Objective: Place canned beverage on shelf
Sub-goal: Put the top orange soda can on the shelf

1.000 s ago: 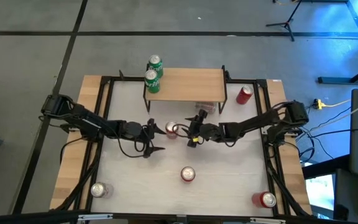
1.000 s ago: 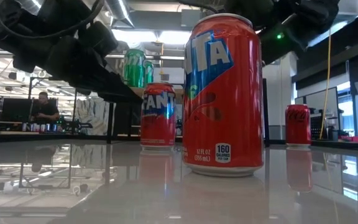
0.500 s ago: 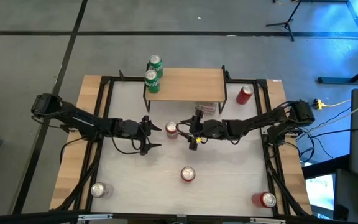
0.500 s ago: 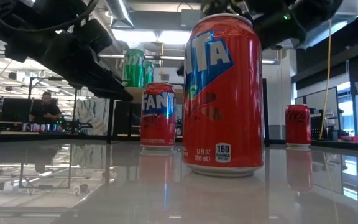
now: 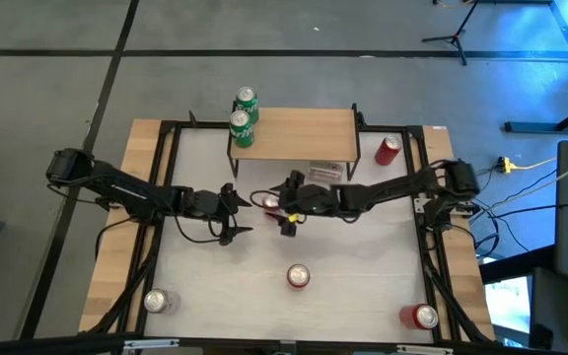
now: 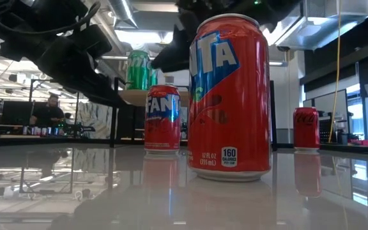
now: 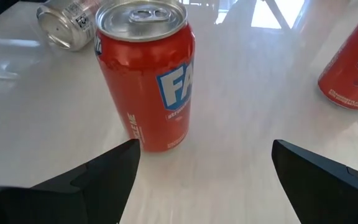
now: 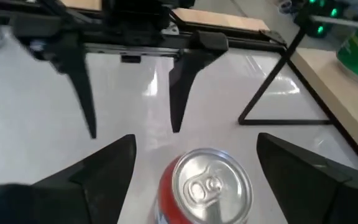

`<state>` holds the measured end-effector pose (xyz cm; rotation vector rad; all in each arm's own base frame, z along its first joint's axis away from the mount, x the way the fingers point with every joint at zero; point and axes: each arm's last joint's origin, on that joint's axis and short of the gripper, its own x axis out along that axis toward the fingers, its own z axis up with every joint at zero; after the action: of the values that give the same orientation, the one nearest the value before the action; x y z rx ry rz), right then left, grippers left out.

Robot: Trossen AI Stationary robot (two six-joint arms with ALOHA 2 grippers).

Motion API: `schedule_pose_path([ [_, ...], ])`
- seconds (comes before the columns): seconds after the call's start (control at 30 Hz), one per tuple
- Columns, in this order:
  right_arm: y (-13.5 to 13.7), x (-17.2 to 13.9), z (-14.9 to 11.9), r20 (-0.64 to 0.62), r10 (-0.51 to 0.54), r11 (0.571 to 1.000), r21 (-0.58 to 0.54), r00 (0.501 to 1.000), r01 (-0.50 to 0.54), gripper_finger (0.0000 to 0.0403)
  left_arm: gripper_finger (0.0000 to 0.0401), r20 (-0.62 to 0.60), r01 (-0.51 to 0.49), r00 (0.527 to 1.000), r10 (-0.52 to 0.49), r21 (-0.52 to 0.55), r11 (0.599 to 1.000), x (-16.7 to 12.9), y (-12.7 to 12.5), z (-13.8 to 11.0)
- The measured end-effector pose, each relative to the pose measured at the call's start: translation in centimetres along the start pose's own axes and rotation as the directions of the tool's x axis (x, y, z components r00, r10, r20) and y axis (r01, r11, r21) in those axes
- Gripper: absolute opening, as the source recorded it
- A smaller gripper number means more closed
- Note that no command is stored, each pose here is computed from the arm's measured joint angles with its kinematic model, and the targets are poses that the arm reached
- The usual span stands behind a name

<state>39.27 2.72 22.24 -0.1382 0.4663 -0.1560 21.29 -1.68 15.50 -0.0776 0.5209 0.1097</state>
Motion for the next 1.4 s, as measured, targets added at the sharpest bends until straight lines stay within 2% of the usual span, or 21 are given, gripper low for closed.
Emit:
schedule_pose_path([
  [0.2,-0.9,1.3,-1.0,-0.061,-0.023,0.997,0.076,0.998,0.028,0.0335,0.0355,-0.002,0.006,1.000,-0.006,0.007,1.000,0.0,-0.2,0.0],
  [0.3,-0.9,1.7,-1.3,-0.070,0.025,0.996,0.089,0.997,-0.018,0.0335,0.0355,-0.001,0.010,1.000,-0.010,0.010,1.000,0.0,-0.3,0.0],
  [0.77,-0.8,2.4,-2.0,-0.095,-0.004,0.998,0.068,0.995,0.011,0.0335,0.0355,0.006,0.013,1.000,-0.013,0.010,1.000,0.0,-0.3,0.0],
  [1.13,-1.3,0.4,0.0,-0.030,-0.017,0.998,0.063,0.999,0.019,0.0335,0.0355,0.005,0.016,1.000,-0.016,0.010,1.000,0.0,-0.3,0.0],
  [1.4,-1.5,0.0,0.2,-0.033,-0.046,0.995,0.084,0.998,0.049,0.0335,0.0355,0.005,0.016,1.000,-0.017,0.010,1.000,0.0,-0.3,0.0],
])
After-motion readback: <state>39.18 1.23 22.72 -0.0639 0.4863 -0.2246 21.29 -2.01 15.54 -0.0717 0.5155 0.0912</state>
